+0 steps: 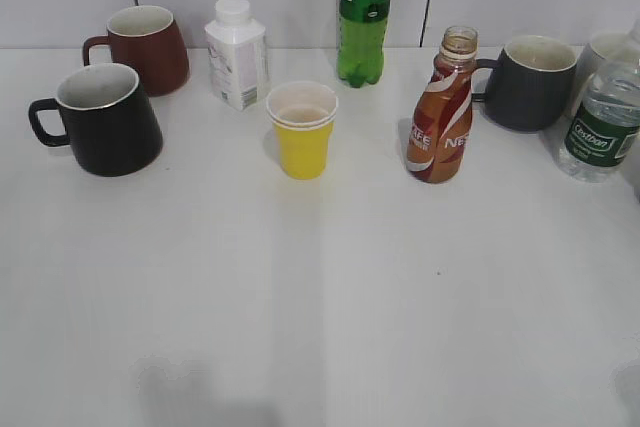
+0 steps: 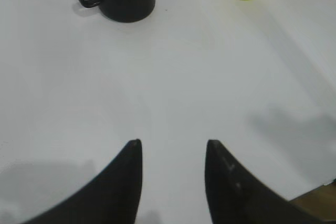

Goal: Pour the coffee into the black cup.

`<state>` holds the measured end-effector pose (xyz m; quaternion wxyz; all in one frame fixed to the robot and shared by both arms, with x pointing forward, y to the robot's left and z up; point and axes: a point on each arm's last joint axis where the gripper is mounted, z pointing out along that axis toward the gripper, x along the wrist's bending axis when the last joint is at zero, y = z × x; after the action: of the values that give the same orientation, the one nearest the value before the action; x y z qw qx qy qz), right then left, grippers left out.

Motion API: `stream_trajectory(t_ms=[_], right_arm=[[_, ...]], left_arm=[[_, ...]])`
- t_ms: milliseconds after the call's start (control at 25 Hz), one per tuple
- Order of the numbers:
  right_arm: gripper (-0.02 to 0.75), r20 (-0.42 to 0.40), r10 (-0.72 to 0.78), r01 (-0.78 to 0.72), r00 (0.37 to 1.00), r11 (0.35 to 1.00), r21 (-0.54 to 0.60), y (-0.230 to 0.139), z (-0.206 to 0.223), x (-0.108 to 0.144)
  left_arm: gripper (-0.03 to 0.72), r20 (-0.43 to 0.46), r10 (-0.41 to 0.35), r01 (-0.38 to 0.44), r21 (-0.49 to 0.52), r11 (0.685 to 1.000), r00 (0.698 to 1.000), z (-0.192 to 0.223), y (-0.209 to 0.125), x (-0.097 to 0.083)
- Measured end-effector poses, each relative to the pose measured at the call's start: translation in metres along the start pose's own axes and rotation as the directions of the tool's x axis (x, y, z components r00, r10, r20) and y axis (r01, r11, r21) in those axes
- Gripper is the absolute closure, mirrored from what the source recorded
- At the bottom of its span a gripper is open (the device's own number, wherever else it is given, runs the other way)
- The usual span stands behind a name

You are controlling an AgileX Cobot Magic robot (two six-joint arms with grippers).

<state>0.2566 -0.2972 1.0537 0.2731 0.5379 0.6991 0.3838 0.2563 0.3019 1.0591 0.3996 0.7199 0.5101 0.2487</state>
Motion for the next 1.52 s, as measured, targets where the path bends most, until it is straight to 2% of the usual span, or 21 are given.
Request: stream_trajectory(t_ms=[560,920,1280,1520], right_arm=[[0.167,0.002,0.001,-0.001,1.000,1.000,0.000,0.000,0.000,0.000],[0.167,0.013,0.009,-0.009,1.000,1.000,-0.001,0.000,0.000,0.000],[0.167,0.140,0.103,-0.091,0.985,0.992,-0.091,-0.006,-0.011,-0.002],[0.167,0.223,0.166,-0.130,0.961,0.977,-0.171,-0.013,-0.020,0.000]], left_arm=[[0.379,-0.010,-0.006,0.006,-0.001,1.000,1.000,0.000,0.000,0.000],[0.379,-0.169,-0.118,0.113,-0.036,0.993,0.979,-0.004,-0.002,0.003],[0.379,-0.279,-0.216,0.169,-0.182,0.969,0.936,-0.022,-0.014,0.000],[0.379,-0.315,-0.244,0.186,-0.202,0.961,0.917,-0.023,-0.015,-0.001]])
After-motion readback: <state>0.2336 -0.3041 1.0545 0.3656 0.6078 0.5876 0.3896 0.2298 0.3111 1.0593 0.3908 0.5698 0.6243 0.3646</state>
